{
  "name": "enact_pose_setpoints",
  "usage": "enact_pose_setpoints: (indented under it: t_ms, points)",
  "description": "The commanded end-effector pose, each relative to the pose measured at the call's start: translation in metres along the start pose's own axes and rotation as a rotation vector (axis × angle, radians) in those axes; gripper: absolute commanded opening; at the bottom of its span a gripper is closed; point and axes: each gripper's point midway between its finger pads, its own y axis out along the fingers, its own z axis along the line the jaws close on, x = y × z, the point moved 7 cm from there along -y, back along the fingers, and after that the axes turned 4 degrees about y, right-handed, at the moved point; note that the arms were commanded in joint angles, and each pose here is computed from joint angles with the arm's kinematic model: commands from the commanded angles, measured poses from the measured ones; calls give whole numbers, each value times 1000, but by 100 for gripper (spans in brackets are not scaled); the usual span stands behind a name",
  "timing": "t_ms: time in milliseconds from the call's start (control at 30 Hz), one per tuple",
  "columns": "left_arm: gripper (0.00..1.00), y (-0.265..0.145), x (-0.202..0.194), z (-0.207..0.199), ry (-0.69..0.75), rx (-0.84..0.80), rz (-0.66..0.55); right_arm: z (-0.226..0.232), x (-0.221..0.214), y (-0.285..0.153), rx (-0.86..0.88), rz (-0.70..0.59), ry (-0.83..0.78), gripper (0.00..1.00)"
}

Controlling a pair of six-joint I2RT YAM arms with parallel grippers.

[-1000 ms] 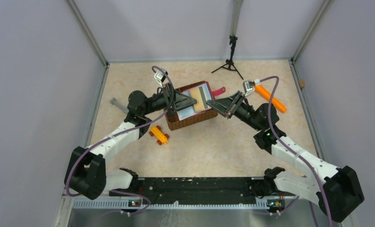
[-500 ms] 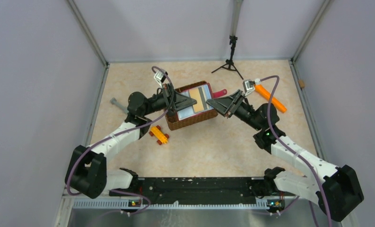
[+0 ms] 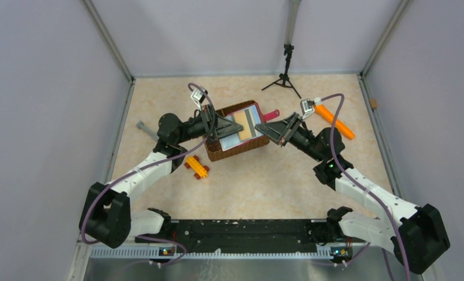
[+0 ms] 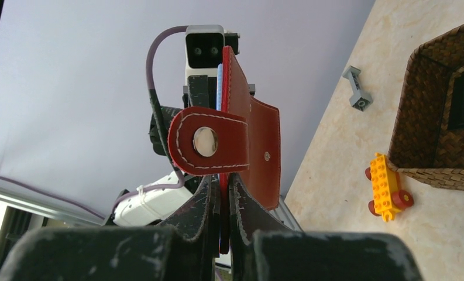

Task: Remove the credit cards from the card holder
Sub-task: Remove the credit card from the card holder.

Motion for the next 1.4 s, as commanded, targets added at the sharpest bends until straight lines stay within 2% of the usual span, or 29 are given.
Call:
enact_pose_setpoints:
  t_ms: [0, 200, 333, 467, 633, 733, 1033, 1367]
  points:
    - [19, -3, -1, -17, 71, -49, 6, 14, 7, 1, 40, -28, -48, 0]
    - [7, -4, -2, -18, 63, -72, 11, 10, 6, 1, 30, -26, -35, 0]
    - [7, -5, -3, -19, 66, -75, 7, 11, 6, 0, 29, -35, -33, 0]
    - [16, -7, -3, -19, 67, -74, 6, 11, 6, -2, 28, -43, -28, 0]
    - [17, -9, -2, -20, 69, -76, 0, 11, 6, -1, 26, -41, -24, 0]
    - [15, -12, -2, -21, 67, -102, -10, 10, 6, -1, 24, -38, -21, 0]
    - [0, -15, 0, -22, 62, -130, -10, 9, 5, 1, 34, -26, -4, 0]
    - [0, -24, 2, -17, 73, -77, -19, 11, 10, -3, 33, -64, -11, 0]
